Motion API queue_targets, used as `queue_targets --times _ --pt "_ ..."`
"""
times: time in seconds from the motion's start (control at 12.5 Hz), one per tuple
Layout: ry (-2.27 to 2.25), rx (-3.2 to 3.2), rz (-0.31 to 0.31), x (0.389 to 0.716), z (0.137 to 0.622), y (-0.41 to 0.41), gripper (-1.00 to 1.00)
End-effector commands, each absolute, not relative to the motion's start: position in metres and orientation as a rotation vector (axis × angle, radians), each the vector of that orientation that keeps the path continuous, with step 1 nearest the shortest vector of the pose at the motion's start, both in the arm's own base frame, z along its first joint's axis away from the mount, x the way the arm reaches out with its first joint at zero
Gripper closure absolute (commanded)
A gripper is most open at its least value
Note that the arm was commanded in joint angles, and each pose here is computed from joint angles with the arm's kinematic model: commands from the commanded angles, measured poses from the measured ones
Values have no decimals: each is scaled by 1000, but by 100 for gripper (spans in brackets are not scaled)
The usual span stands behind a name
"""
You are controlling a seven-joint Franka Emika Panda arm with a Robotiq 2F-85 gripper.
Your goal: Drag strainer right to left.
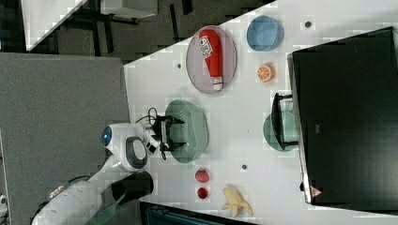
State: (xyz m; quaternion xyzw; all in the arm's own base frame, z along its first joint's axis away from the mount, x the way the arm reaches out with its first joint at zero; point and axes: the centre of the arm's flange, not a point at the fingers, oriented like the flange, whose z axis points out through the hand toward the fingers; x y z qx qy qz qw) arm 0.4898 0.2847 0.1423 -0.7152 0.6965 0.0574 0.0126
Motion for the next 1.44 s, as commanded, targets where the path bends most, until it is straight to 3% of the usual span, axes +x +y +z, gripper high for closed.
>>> queue_targets --times 0.08,0.48,1.44 --pt "2151 -2234 218 487 143 330 -100" --pt "2221 -2129 259 484 143 365 -100" --pt "2155 -2132 242 483 149 421 -100"
